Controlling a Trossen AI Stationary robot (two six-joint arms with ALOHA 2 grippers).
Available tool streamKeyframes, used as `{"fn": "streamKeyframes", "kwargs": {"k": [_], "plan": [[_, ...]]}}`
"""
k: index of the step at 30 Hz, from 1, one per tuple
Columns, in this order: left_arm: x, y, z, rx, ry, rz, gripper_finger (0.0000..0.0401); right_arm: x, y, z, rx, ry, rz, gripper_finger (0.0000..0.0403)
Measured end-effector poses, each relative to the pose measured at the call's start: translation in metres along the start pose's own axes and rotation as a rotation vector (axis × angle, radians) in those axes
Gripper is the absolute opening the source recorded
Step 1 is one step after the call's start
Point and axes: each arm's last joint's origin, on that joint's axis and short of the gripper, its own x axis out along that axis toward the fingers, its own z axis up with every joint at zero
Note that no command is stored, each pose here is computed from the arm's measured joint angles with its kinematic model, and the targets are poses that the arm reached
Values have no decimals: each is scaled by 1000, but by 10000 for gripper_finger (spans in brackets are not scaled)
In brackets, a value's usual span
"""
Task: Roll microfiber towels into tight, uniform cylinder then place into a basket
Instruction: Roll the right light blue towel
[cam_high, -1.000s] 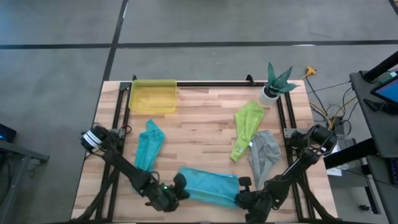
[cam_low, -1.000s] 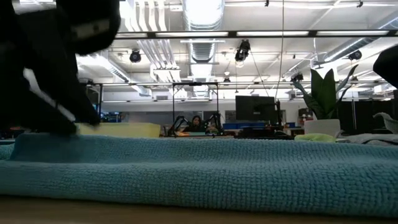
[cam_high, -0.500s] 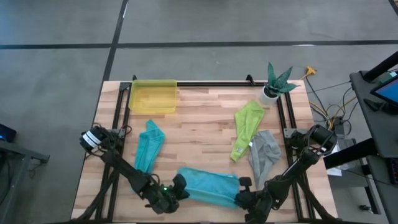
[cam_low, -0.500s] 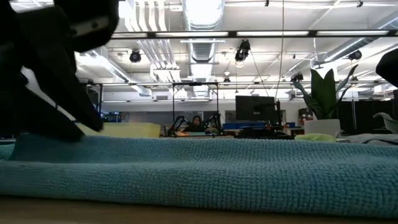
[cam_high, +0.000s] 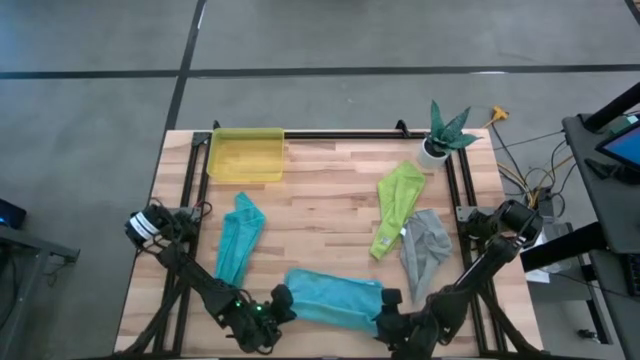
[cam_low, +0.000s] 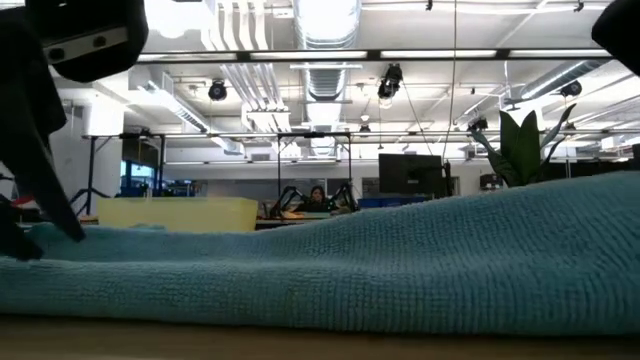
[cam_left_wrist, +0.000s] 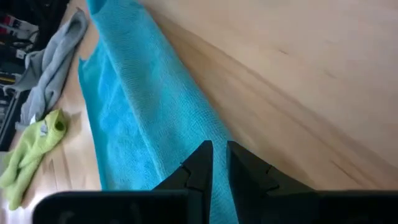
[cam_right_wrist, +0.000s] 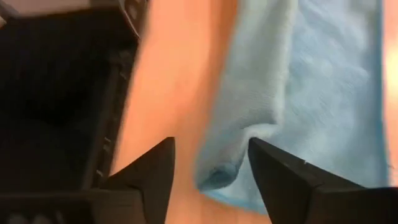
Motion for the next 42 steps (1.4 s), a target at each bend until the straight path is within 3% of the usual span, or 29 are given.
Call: {"fn": "streamKeyframes", "kwargs": {"k": [6, 15, 21, 25, 29, 33, 38, 42], "plan": [[4, -2, -3, -20, 19, 15, 32, -1, -6, -6, 36, 53, -80, 219], [7, -6, -11, -91, 81, 18, 32, 1, -8, -11, 17, 64, -91, 219], [-16, 11, 1, -54, 74, 150, 32, -1, -6, -7, 4, 55, -83, 219], [-35, 26, -2, -67, 86, 162, 32, 0, -7, -10, 19, 65, -88, 219], [-44, 44, -8, -153, 43, 54, 32, -1, -5, -14, 14, 65, -80, 219], [-30, 56, -31, -300, 94, -49, 32, 0, -6, -18, 35, 68, -83, 219], [-14, 65, -49, -434, 94, -217, 32, 6, -12, -27, 203, 67, -99, 219], [-10, 68, -50, -467, 53, -272, 32, 10, -14, -31, 297, 46, -82, 219]]}}
